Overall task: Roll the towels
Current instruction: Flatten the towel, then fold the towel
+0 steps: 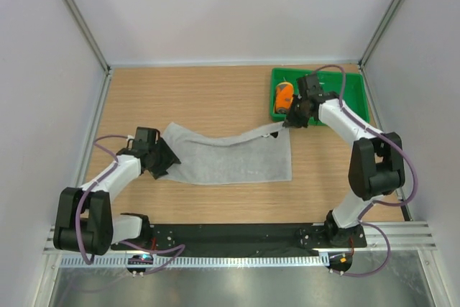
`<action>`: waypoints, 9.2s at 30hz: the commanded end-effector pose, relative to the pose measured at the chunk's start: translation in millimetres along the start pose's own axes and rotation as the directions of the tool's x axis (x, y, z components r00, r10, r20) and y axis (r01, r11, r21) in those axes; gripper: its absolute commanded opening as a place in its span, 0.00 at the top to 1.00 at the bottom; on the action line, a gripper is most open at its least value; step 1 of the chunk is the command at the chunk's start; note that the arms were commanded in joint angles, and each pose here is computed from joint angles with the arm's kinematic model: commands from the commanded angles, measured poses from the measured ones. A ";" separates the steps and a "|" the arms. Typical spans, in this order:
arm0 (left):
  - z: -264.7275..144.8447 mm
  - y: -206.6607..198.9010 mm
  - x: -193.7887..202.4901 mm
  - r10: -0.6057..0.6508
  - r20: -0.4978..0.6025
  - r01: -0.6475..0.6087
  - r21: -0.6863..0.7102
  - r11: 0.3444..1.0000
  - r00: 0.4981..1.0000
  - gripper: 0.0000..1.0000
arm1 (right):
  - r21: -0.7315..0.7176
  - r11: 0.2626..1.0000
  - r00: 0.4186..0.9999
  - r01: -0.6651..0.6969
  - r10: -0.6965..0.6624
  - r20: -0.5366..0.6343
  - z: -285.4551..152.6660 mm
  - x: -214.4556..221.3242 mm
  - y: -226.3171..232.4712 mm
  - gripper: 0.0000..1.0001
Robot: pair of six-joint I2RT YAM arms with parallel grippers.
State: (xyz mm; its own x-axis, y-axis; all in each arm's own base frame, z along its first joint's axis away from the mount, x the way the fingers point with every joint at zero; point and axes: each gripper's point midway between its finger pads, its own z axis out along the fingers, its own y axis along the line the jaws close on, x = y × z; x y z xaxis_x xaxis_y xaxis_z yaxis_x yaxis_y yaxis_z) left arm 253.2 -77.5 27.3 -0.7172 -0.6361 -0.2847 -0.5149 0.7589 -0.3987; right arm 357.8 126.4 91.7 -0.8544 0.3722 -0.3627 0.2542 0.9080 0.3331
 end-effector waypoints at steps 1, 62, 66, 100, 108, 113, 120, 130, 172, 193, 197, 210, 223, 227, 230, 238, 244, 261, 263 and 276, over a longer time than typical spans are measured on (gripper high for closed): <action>-6.3 4.9 -0.8 0.029 0.017 -0.029 -0.018 0.999 0.999 0.38 | 0.023 0.998 0.995 -0.063 0.061 0.074 4.2 -45.1 2.1 0.99; 5.2 31.0 -12.7 -0.002 0.126 0.017 -0.122 0.992 0.992 0.92 | -0.062 0.998 0.973 -0.004 -0.010 -0.229 5.5 120.6 -35.5 0.99; -2.6 25.3 -15.8 -0.003 0.144 0.017 -0.094 0.995 0.990 1.00 | -0.080 0.997 0.980 0.000 -0.016 -0.201 -8.3 113.6 -29.9 0.99; 6.5 35.7 -14.0 0.102 0.068 -0.086 -0.206 0.975 0.992 0.78 | -0.136 0.990 0.985 0.031 -0.053 -0.162 -36.1 110.1 -17.1 0.99; 4.3 31.5 -20.2 0.117 0.079 -0.098 -0.209 0.973 0.990 1.00 | -0.148 0.989 0.982 0.025 -0.052 -0.183 -27.0 118.2 -19.0 0.99; -27.4 17.6 -27.6 0.092 0.147 -0.072 -0.140 0.987 0.985 1.00 | -0.153 0.988 0.983 0.026 -0.053 -0.176 -31.0 120.5 -20.6 0.99; -91.5 -3.4 -31.6 0.059 0.217 -0.055 -0.022 0.998 0.974 1.00 | -0.182 0.983 0.994 0.024 -0.043 -0.100 -67.9 117.8 -19.1 0.99; -153.2 -5.3 -17.0 0.027 0.244 -0.044 0.065 0.997 0.969 1.00 | -0.156 0.988 0.994 0.000 -0.017 -0.108 -97.6 141.8 -38.4 0.99; -49.6 -40.1 -108.1 0.161 0.148 -0.145 -0.112 0.983 0.976 1.00 | -0.079 0.993 0.966 -0.087 0.065 -0.249 -4.0 46.0 -14.7 0.99; -76.1 -43.8 -139.7 0.124 0.235 -0.093 -0.137 0.986 0.964 0.04 | 0.033 0.998 0.999 -0.046 0.047 -0.009 -41.6 13.5 -43.5 0.07; -93.6 -36.6 -124.1 0.156 0.244 -0.132 -0.111 0.985 0.957 0.04 | 0.000 0.998 0.996 -0.061 0.061 -0.066 -31.3 52.5 -55.0 0.13; -106.6 -3.4 -86.4 0.258 0.244 -0.236 -0.116 0.965 0.935 0.06 | 0.011 0.996 0.985 -0.086 0.087 -0.151 7.1 85.8 -71.6 0.32; -103.5 -5.9 -80.9 0.267 0.226 -0.253 -0.089 0.963 0.937 0.08 | 0.045 0.996 0.989 -0.082 0.087 -0.122 7.6 82.5 -78.4 0.93; -107.4 -5.6 -75.1 0.284 0.209 -0.274 -0.077 0.959 0.936 0.09 | 0.080 0.995 0.997 -0.063 0.066 -0.030 -17.7 64.7 -80.9 0.99; -114.3 -7.2 -71.2 0.295 0.215 -0.289 -0.059 0.955 0.931 0.09 | 0.097 0.995 1.000 -0.021 0.019 0.017 -34.4 54.8 -72.2 0.99; -110.0 -18.6 -65.1 0.311 0.214 -0.323 0.018 0.946 0.926 0.10 | 0.051 0.987 0.986 0.153 -0.156 0.058 -57.8 53.2 11.8 0.99; -112.1 -19.9 -65.4 0.311 0.224 -0.325 0.026 0.945 0.924 0.10 | -0.025 0.967 0.966 0.253 -0.252 0.053 -60.2 58.1 90.1 0.99; -125.9 -18.8 -71.4 0.294 0.299 -0.314 0.020 0.949 0.908 0.10 | -0.244 0.871 0.903 0.427 -0.425 0.062 -61.4 115.2 270.1 0.99; -126.9 -17.8 -72.2 0.293 0.303 -0.312 0.014 0.950 0.907 0.10 | -0.255 0.863 0.898 0.435 -0.437 0.051 -56.8 124.8 278.9 0.99; -131.6 -9.8 -77.9 0.284 0.336 -0.291 -0.031 0.956 0.898 0.09 | -0.378 0.825 0.894 0.421 -0.447 0.019 -45.9 163.3 326.8 0.99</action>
State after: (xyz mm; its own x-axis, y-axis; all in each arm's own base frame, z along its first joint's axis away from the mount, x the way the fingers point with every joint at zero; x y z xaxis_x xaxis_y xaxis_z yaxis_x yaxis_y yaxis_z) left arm 250.2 -21.3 162.3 -0.6613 -0.4058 -0.6309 -0.2963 0.9140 -0.2773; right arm 283.5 450.5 163.3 -0.8772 -0.0965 -0.4704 -0.2987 0.8766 0.3773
